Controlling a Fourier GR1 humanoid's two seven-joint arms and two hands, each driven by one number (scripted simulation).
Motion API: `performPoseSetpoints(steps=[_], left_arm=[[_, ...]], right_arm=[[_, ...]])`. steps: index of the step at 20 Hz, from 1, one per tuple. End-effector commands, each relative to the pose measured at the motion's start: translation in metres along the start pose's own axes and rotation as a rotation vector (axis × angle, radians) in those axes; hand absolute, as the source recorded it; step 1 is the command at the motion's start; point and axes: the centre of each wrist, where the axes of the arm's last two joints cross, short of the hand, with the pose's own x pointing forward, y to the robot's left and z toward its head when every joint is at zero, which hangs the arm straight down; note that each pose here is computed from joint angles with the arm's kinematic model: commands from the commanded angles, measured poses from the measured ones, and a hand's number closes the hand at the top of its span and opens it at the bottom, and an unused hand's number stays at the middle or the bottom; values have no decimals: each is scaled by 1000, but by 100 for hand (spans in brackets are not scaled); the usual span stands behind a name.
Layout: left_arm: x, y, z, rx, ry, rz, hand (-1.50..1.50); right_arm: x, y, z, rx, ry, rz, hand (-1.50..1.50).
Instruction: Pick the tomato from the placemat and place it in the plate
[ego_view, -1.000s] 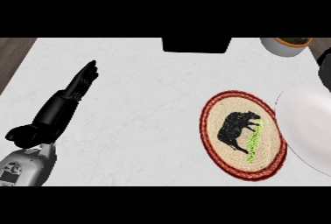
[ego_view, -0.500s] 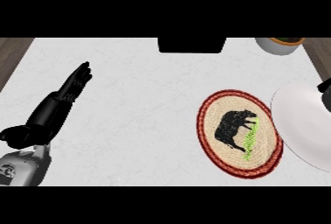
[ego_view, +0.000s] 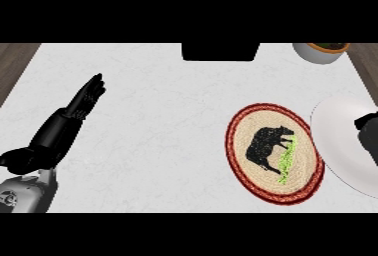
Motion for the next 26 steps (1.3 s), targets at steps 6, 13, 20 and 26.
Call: performPoseSetpoints(steps=[6,13,20,26], left_arm=[[2,-7,-8,-1,1,13,0],[-5,3,4,15,32,-2,0],[-8,1,5,44,58,5,0],[-14,11,23,71,91,-1,0]], right_arm=[[16,-8,17,-138,56,-369,-150],[45,-27,46,-137,39,-752,-150],[78,-59,77,-99,-23,-853,-150],[81,-54,111,-45,-77,-855,-150]])
